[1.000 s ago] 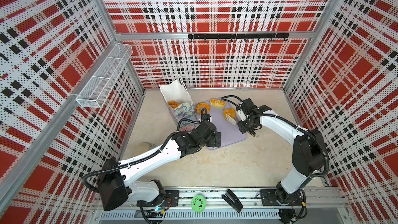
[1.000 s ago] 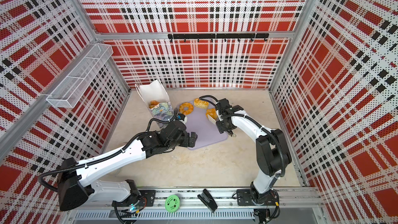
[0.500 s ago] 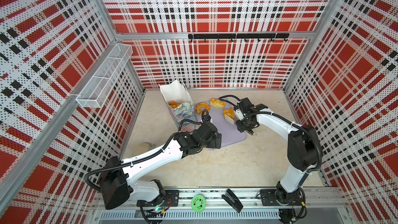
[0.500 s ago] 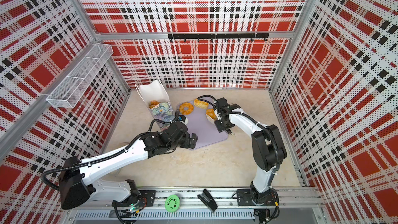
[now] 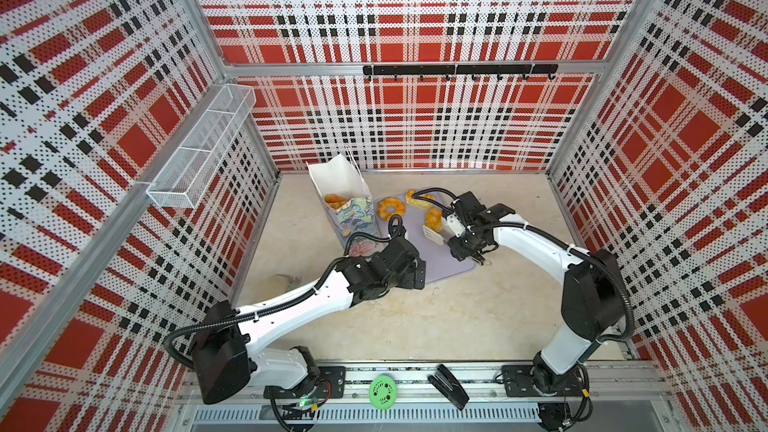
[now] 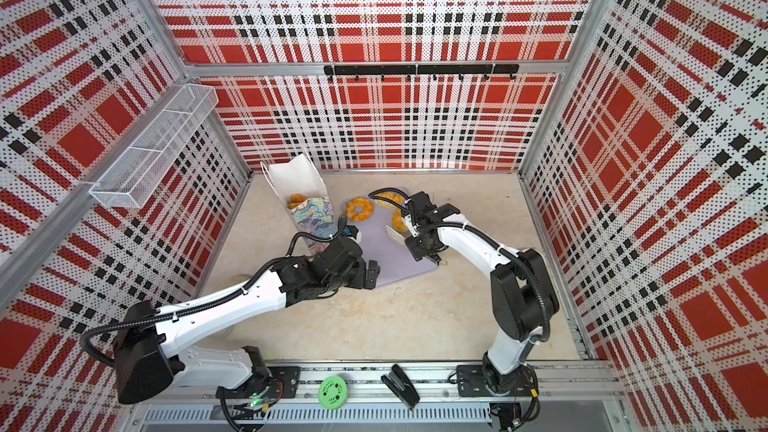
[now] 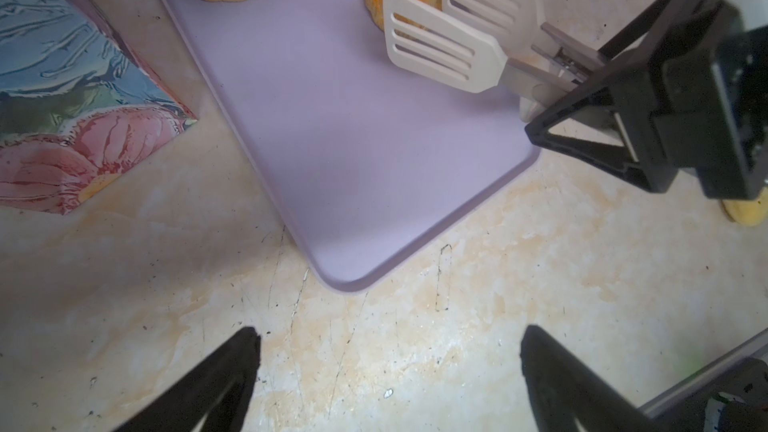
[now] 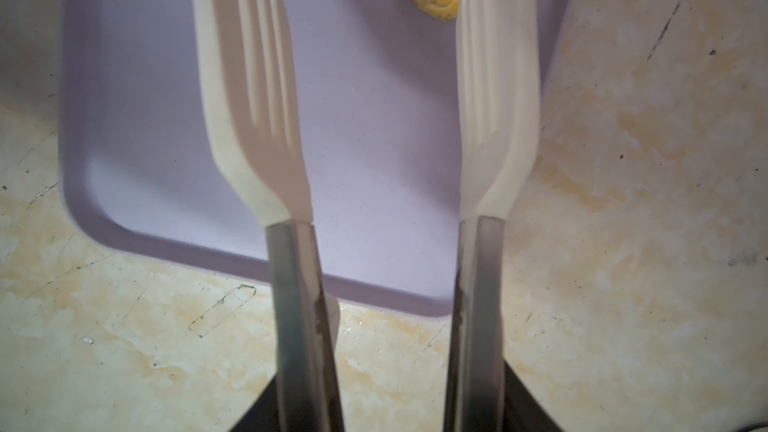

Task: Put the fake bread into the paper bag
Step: 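Lower the right gripper's tongs onto a braided golden bun on the tray, then close the tongs on the braided bun and lift it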

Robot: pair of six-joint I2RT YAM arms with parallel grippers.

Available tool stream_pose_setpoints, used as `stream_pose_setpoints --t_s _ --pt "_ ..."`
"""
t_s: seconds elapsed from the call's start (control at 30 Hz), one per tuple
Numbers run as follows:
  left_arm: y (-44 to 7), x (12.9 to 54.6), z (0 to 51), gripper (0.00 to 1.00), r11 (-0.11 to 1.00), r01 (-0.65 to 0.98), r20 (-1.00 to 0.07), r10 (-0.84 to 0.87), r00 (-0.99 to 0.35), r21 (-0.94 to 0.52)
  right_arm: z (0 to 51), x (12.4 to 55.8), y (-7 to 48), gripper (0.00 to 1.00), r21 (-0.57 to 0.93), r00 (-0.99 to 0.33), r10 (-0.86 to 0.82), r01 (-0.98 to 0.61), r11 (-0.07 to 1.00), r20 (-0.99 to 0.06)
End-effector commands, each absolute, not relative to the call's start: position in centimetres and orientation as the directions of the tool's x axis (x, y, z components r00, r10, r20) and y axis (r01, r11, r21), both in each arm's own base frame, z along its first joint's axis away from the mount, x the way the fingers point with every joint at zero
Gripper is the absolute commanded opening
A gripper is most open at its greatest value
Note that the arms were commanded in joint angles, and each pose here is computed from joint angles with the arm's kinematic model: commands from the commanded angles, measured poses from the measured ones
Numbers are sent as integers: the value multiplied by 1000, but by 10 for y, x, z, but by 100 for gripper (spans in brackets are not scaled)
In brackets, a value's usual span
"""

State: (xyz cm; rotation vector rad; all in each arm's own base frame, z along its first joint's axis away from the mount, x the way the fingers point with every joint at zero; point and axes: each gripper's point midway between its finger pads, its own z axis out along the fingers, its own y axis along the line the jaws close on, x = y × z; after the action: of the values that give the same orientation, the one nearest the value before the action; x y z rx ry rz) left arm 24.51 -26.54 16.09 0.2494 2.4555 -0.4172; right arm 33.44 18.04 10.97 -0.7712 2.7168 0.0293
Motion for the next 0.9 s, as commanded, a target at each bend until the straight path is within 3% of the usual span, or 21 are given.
stream_pose_setpoints --t_s 0.0,0.87 --pt "-265 245 166 99 931 267 -628 54 -777 -250 120 339 168 54 -143 -789 -523 -506 851 -323" --pt "-268 241 162 99 929 274 -617 66 -785 -250 96 383 178 58 -187 -802 -512 -476 859 -307"
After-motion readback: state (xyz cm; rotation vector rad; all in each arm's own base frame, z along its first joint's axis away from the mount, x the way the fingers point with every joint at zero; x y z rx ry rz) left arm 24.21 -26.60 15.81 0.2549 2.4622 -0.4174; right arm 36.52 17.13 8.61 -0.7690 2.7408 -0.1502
